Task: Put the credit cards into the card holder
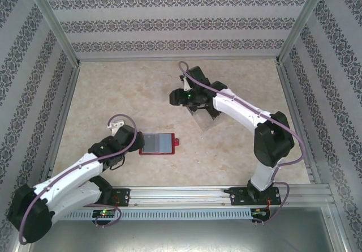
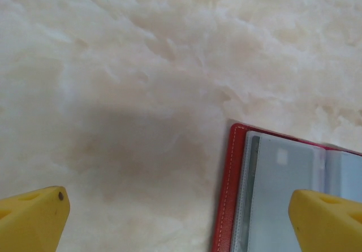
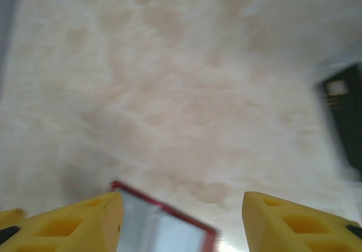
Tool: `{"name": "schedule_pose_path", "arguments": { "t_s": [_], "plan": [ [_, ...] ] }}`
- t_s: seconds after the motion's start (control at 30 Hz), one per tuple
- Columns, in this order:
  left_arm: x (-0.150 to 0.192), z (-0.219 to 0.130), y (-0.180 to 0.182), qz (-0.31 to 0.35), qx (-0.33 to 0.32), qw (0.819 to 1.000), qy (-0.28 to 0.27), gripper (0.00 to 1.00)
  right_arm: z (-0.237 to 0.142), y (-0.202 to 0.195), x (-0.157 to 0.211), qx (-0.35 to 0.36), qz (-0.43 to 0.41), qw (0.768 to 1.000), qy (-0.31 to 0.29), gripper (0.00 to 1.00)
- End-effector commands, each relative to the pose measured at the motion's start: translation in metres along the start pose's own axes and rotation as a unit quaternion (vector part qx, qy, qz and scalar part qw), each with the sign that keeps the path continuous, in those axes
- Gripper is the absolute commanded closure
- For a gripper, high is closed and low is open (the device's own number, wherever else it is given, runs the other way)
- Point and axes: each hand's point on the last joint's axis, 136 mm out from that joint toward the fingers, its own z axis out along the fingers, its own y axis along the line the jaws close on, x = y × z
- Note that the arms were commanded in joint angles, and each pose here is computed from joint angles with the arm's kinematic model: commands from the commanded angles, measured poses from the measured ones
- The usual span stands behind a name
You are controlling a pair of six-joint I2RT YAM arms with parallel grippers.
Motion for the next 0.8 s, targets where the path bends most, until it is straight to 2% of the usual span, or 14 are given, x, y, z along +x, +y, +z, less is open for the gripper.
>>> {"name": "schedule_pose_path", "arguments": {
  "t_s": [0.0, 0.2, 0.33, 0.53, 0.77],
  "plan": [
    [-0.008, 0.004, -0.037, 0.022, 0.077, 0.996, 0.038, 0.0, 0.003, -0.05, 0.017, 0.11, -0.067, 0.99, 0.057, 0.44],
    [-0.012, 0.017, -0.05, 0.032, 0.083, 0.994, 0.065, 0.0, 0.007, -0.084, 0.003, 0.195, -0.126, 0.97, 0.077, 0.57],
    [-0.014, 0.02, -0.051, 0.029, 0.08, 0.994, 0.067, 0.0, 0.018, -0.097, -0.004, 0.233, -0.155, 0.956, 0.092, 0.61],
    [-0.014, 0.021, -0.048, 0.028, 0.075, 0.994, 0.069, 0.0, 0.038, -0.104, -0.008, 0.244, -0.168, 0.949, 0.108, 0.67],
    [-0.013, 0.022, -0.046, 0.026, 0.074, 0.994, 0.071, 0.0, 0.053, -0.108, -0.008, 0.246, -0.171, 0.946, 0.12, 0.68]
  ]
}}
